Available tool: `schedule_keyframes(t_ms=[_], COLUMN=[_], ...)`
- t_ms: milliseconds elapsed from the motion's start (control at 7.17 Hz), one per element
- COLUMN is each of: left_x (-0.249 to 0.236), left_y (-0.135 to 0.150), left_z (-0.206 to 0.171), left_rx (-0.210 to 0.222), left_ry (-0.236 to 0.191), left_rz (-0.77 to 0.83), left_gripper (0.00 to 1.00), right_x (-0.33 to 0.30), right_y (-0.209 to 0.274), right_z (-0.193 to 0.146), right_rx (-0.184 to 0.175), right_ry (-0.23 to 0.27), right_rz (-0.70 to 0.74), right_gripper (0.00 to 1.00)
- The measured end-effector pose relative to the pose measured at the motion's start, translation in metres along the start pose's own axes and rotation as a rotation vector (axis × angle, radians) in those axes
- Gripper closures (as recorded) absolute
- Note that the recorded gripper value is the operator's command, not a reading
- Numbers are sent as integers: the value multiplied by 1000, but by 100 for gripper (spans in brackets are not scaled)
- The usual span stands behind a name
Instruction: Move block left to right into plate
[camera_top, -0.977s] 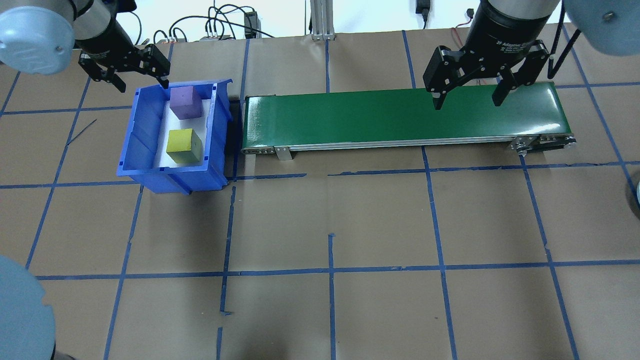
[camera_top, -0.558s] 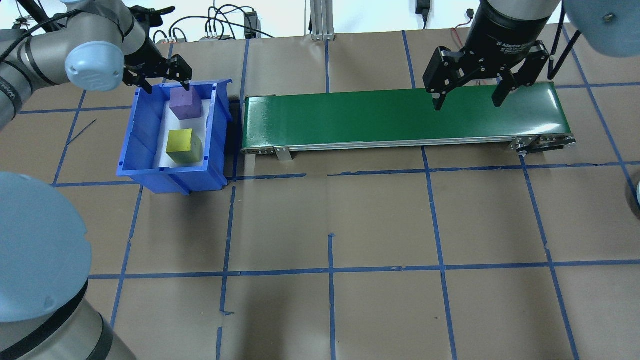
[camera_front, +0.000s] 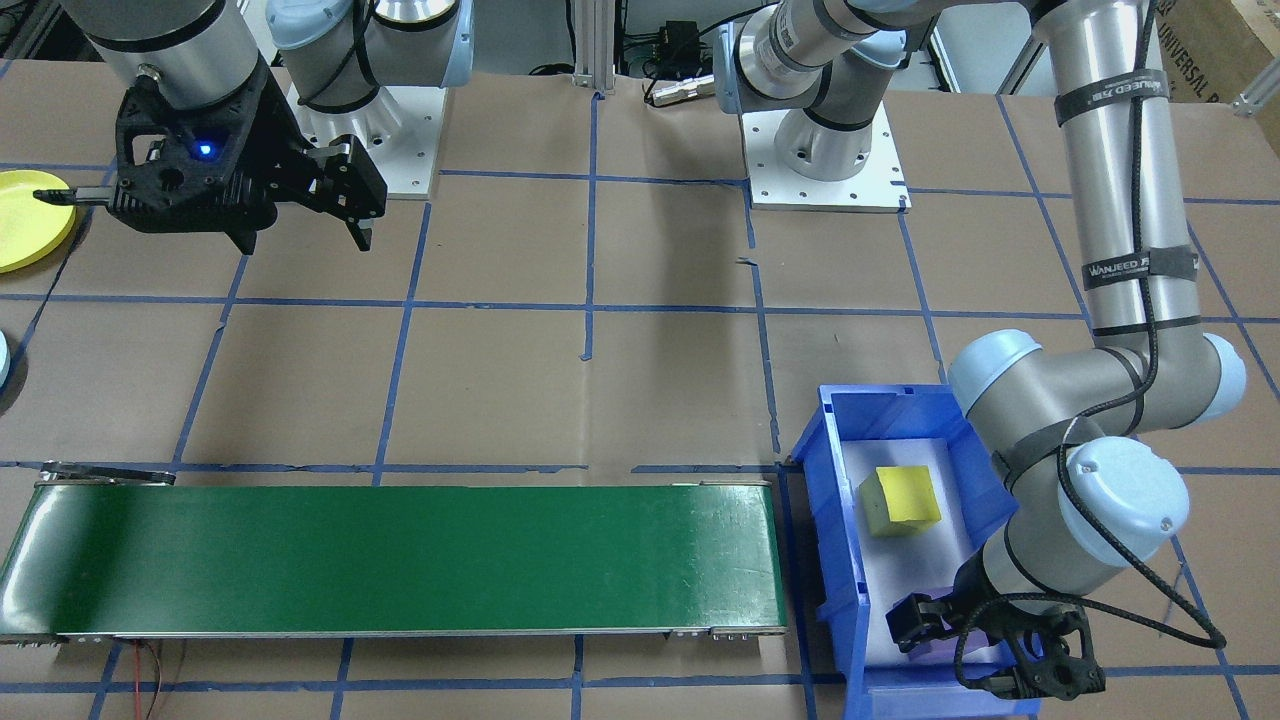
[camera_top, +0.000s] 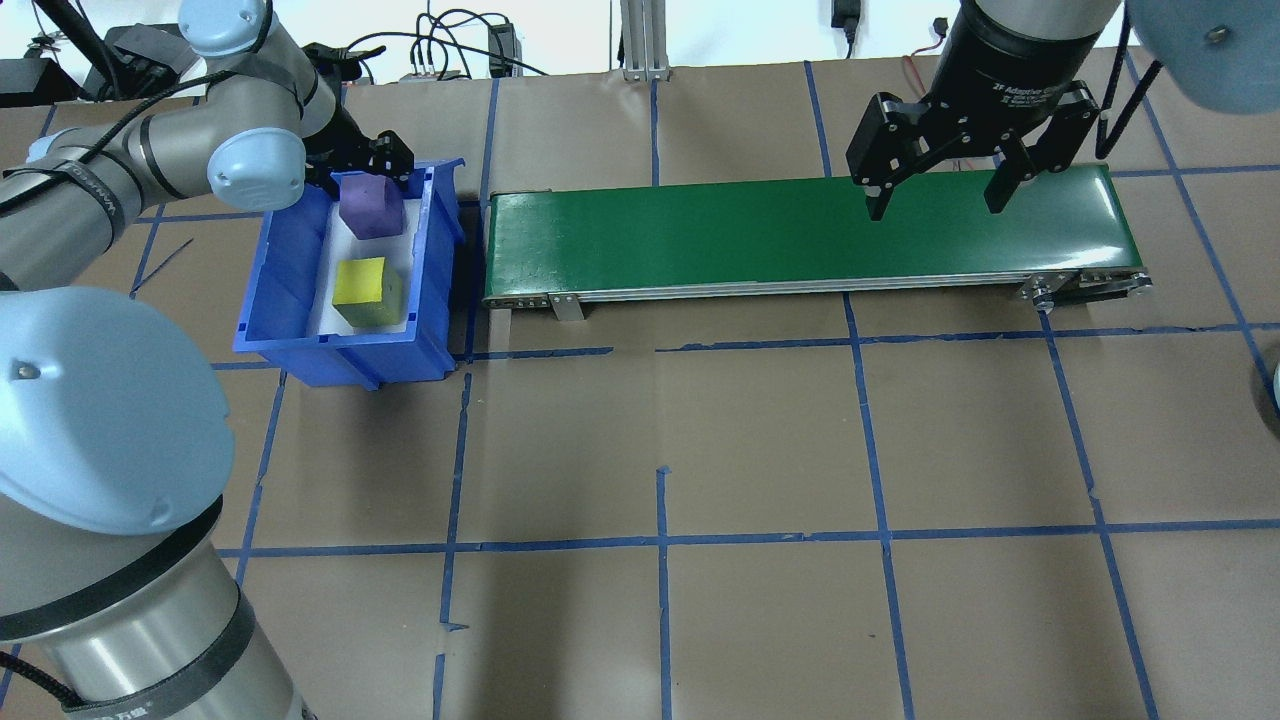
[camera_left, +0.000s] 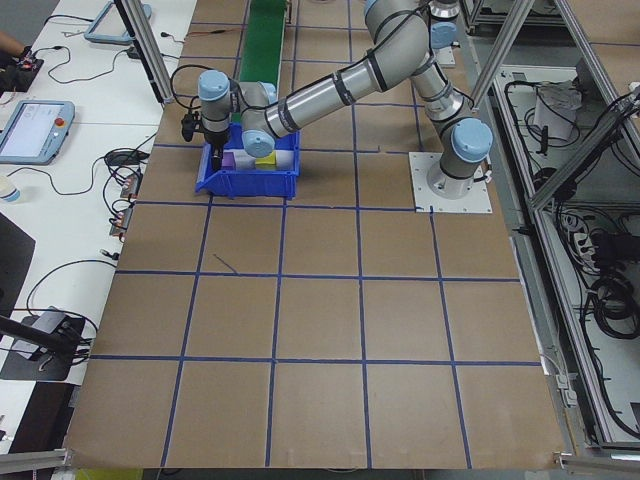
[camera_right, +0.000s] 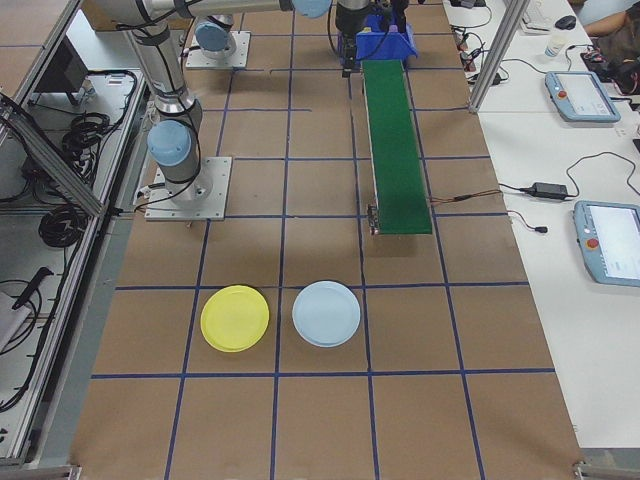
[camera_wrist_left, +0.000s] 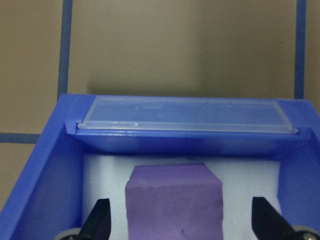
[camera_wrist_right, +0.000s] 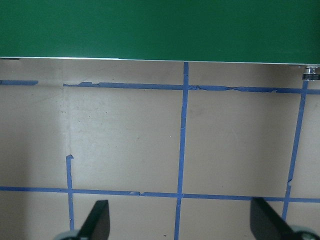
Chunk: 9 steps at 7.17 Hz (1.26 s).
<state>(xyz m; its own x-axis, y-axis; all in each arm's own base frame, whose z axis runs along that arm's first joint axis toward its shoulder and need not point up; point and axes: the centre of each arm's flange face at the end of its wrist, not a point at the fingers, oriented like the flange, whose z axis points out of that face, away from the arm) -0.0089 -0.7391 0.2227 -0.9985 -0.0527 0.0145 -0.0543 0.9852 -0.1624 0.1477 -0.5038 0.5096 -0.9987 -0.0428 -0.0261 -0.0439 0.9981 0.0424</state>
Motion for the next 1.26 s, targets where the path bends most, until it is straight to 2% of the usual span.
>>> schedule_keyframes(t_ms=[140, 558, 698, 977, 1116, 1256], left_x=[0, 0, 1, 12, 39, 84], left_y=[1, 1, 1, 16, 29, 42], left_z=[10, 2, -16, -92, -127, -144], left_rx=[-10, -2, 7, -24, -37, -40], left_ry=[2, 1, 0, 4, 7, -10], left_rz=[9, 59, 71, 88, 114, 155], left_gripper=[56, 59, 59, 59, 59, 59], right_x=[0, 0, 0, 0, 0, 0], right_y=[0, 0, 0, 0, 0, 0], right_z=[0, 0, 1, 1, 1, 1], right_rx=[0, 0, -1, -1, -2, -2], right_ry=[-1, -1, -1, -1, -1, -1], right_rz=[0, 0, 0, 0, 0, 0], right_gripper=[0, 0, 0, 0, 0, 0])
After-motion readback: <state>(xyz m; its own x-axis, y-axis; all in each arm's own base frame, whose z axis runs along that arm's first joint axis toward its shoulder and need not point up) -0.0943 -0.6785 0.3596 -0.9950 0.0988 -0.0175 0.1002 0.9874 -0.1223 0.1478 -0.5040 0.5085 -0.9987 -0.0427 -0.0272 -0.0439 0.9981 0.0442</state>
